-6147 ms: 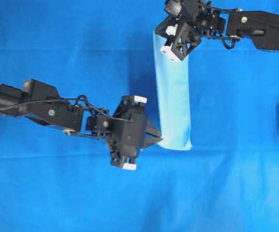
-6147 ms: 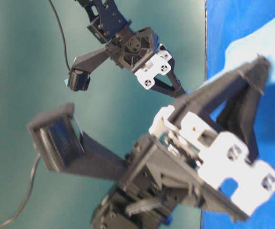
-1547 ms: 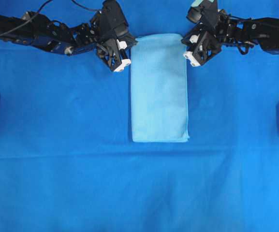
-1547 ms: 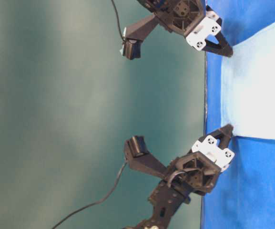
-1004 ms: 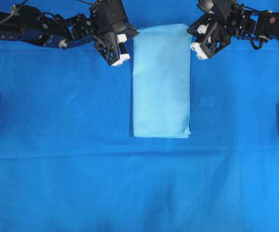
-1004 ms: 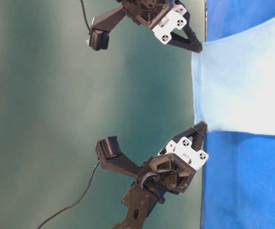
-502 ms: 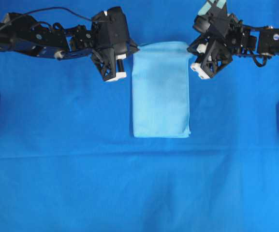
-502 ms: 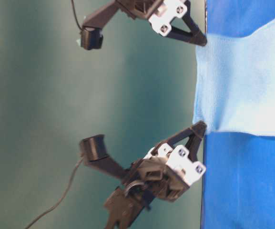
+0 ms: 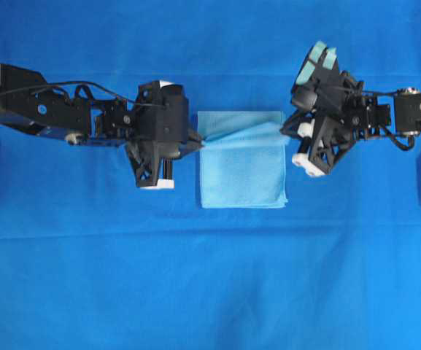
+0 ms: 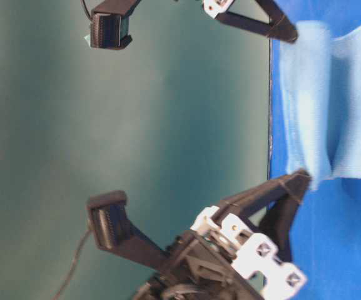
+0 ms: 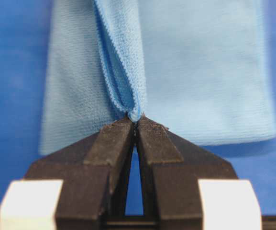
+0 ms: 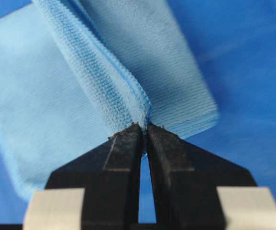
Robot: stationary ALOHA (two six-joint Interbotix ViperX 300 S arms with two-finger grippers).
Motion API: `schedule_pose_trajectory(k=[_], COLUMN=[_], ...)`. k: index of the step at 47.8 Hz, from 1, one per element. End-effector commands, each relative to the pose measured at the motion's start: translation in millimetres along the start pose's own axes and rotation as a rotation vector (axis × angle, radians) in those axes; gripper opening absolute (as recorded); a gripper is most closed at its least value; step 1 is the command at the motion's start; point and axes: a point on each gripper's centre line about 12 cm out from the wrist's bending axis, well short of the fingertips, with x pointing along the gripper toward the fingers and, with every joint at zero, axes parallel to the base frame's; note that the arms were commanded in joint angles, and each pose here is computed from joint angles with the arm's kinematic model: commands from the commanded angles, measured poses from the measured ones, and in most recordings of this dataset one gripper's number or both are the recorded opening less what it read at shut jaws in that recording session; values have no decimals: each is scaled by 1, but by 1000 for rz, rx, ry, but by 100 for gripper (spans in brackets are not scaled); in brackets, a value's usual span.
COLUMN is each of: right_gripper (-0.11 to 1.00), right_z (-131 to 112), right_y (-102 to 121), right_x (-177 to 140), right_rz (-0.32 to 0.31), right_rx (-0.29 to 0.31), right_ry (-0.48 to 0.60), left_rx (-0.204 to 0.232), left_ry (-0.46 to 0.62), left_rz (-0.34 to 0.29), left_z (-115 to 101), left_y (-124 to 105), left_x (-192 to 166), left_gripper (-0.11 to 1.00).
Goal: Fold the light blue towel.
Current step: 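Pull the far end toward the near end, folding the strip in half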
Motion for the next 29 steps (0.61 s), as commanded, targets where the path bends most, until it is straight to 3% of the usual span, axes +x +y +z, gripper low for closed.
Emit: schedule_pose_trajectory(k=[1, 17, 29], right_gripper=[5, 5, 5], right_z=[-1, -30, -34], right_y=[10, 29, 38], right_x=[-3, 6, 13], right_rz=[24, 50, 83], right_rx=[-13, 14, 9], right_ry=[-5, 73, 73], left_rx=[8, 56, 27], left_ry=[-8, -59, -2], left_rz=[-16, -81, -91], left_z=[-2, 4, -14], left_y=[-9, -47, -53], left_x=[3, 14, 34], left_gripper=[2, 2, 2])
